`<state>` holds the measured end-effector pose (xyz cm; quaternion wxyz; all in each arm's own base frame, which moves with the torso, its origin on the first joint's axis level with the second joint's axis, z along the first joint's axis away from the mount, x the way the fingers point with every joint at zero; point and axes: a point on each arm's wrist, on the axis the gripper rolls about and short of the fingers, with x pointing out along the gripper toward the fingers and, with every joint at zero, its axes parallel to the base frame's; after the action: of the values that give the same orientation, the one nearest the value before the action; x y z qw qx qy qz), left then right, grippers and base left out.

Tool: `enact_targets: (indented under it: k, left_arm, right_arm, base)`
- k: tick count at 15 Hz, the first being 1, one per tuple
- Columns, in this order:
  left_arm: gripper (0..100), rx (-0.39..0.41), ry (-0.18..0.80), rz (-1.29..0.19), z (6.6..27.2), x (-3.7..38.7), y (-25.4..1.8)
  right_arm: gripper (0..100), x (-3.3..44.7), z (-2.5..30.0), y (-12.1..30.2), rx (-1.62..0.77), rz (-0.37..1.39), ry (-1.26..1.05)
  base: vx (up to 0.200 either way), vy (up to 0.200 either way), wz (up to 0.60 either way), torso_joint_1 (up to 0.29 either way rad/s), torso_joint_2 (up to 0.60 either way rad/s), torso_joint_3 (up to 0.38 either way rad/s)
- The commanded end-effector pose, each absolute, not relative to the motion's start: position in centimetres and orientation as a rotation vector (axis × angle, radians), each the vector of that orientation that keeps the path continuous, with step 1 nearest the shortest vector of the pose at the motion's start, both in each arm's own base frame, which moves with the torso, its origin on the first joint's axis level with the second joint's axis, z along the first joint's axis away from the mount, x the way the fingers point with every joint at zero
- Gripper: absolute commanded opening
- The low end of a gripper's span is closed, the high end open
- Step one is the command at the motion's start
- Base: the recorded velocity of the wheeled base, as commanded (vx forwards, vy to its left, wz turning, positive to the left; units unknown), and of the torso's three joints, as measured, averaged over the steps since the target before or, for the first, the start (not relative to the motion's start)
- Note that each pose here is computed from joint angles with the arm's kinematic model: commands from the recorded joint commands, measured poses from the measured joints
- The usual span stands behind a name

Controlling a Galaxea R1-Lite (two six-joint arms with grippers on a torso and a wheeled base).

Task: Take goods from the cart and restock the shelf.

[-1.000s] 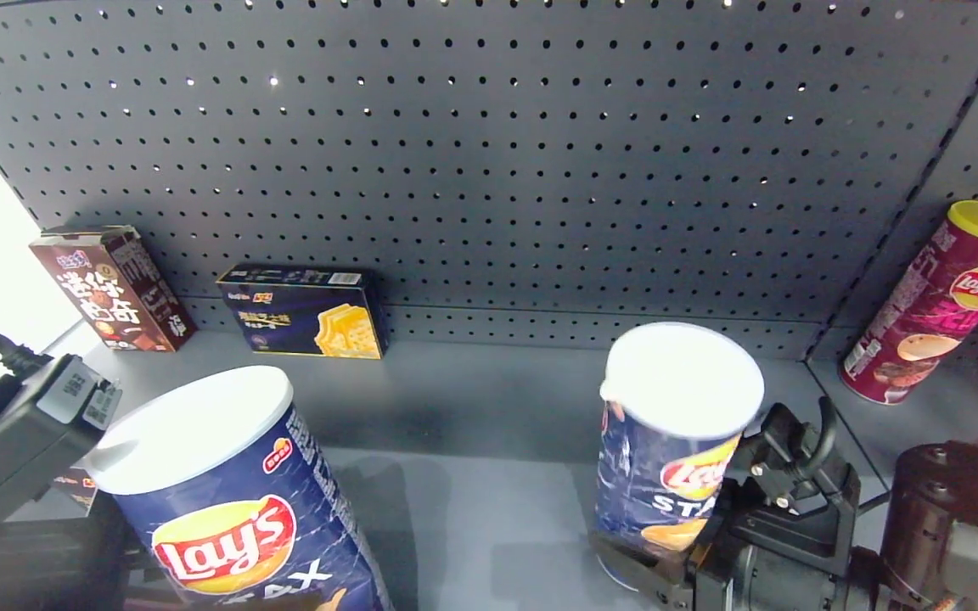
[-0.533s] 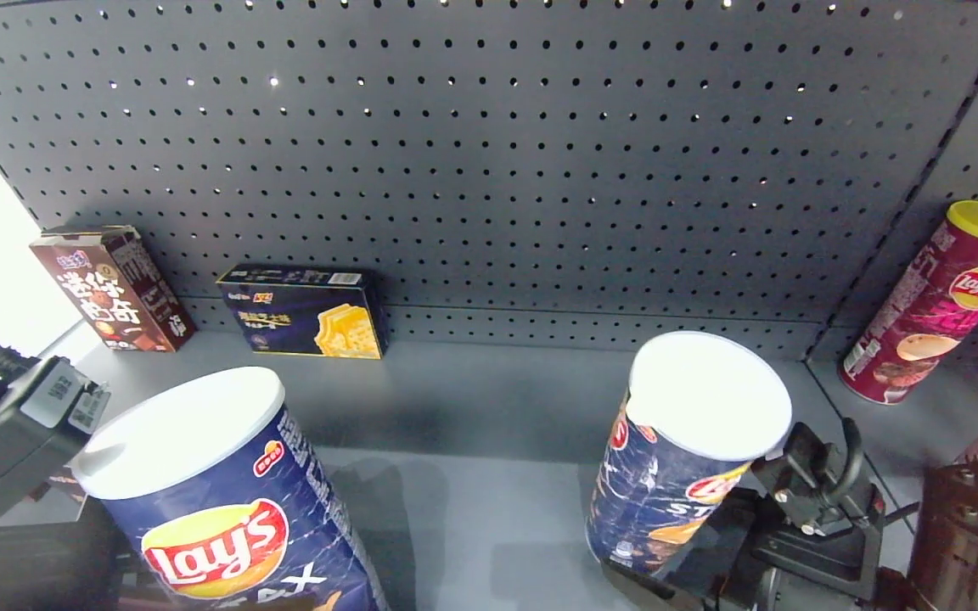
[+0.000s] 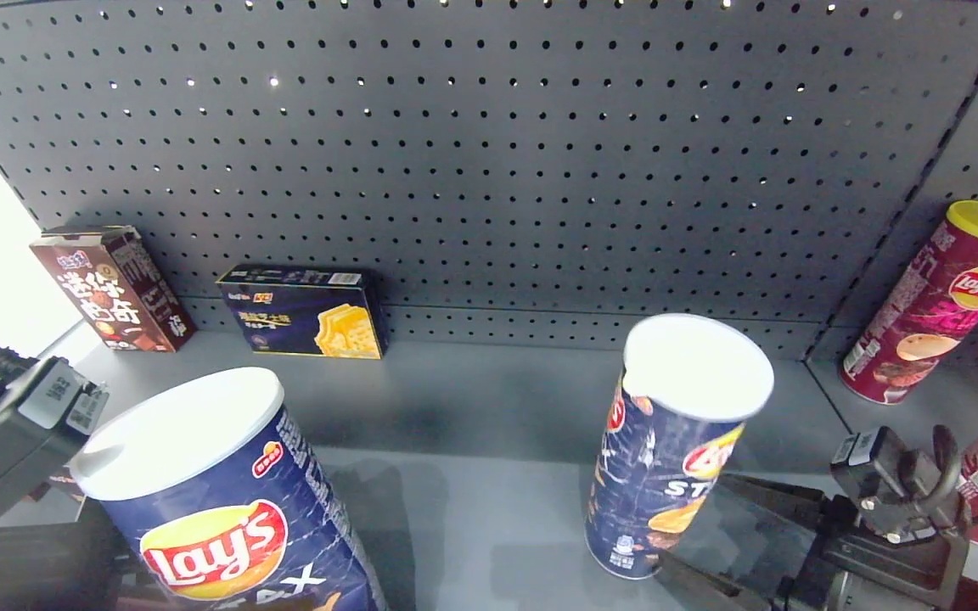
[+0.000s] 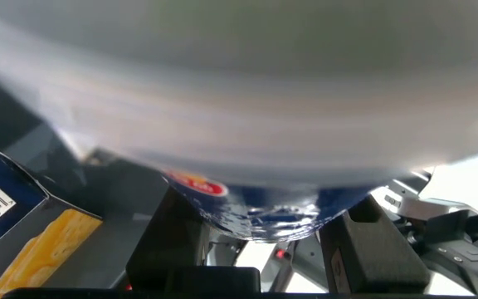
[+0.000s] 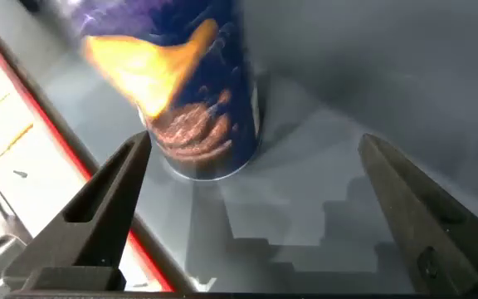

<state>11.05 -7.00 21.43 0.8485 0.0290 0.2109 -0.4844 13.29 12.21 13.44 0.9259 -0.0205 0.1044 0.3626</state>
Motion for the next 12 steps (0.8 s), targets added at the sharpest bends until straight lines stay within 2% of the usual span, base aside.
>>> enact_targets:
  k: [1, 7, 12]
  left_arm:
    - [0, 0.061, 0.444, -1.021, 21.4, 11.0, -7.0]
    - [0, 0.06, 0.46, -1.019, 21.0, 11.0, -6.9]
    - [0, 0.06, 0.468, -1.02, 20.7, 10.9, -6.9]
  right_arm:
    - [100, 13.7, 13.9, 12.4, -0.034, 0.735, 0.196]
    - [100, 15.9, 14.4, 14.5, -0.033, 0.742, 0.186]
    - [100, 14.6, 14.6, 15.7, -0.034, 0.825, 0.171]
  base:
    - [0.0, 0.0, 0.0, 0.0, 0.0, 0.0]
    - [0.0, 0.0, 0.0, 0.0, 0.0, 0.0]
    - [0.0, 0.0, 0.0, 0.0, 0.0, 0.0]
